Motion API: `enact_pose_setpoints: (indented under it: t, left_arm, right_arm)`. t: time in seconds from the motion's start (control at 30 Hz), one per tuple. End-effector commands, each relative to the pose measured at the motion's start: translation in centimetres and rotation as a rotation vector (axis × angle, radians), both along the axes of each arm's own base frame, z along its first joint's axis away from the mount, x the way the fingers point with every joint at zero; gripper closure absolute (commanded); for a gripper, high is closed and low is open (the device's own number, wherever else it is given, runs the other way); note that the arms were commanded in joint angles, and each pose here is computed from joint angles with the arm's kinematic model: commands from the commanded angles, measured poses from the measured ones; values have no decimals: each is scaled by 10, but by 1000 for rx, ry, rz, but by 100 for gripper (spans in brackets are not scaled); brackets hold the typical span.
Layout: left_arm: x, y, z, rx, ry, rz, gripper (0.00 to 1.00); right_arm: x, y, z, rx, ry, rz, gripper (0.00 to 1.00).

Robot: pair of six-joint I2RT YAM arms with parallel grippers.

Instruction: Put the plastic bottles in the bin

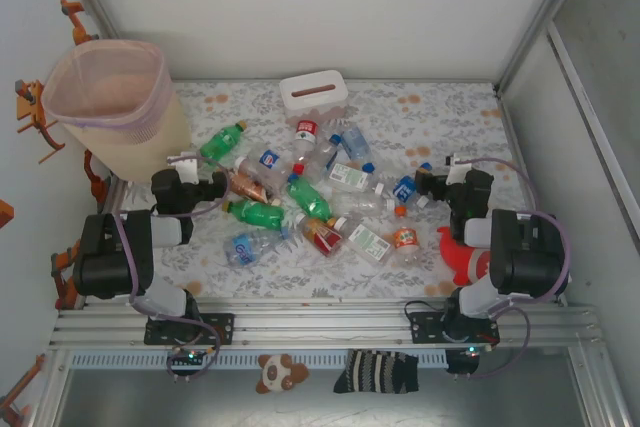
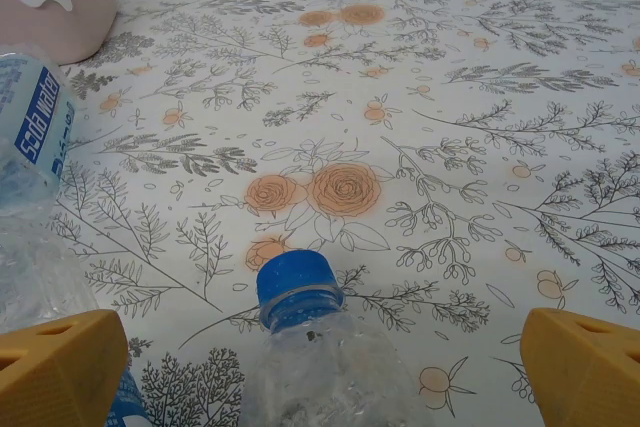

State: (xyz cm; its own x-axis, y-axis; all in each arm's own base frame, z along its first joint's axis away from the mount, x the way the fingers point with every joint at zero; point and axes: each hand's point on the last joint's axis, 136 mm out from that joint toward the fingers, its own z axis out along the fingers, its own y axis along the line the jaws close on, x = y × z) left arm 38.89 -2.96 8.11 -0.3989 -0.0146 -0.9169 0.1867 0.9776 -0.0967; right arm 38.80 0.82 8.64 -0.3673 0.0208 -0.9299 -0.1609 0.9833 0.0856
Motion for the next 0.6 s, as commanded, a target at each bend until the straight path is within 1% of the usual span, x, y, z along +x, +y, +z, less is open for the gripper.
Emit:
enact_pose_setpoints:
  t: [0.0, 0.57]
  left_arm:
    - [-1, -2, 5, 6, -28, -24, 3]
    - [0, 0, 5, 7, -28, -12, 3]
  right_arm:
    - [2, 1, 5, -7, -28, 15, 1]
    - [2, 2, 5, -7, -28, 16, 1]
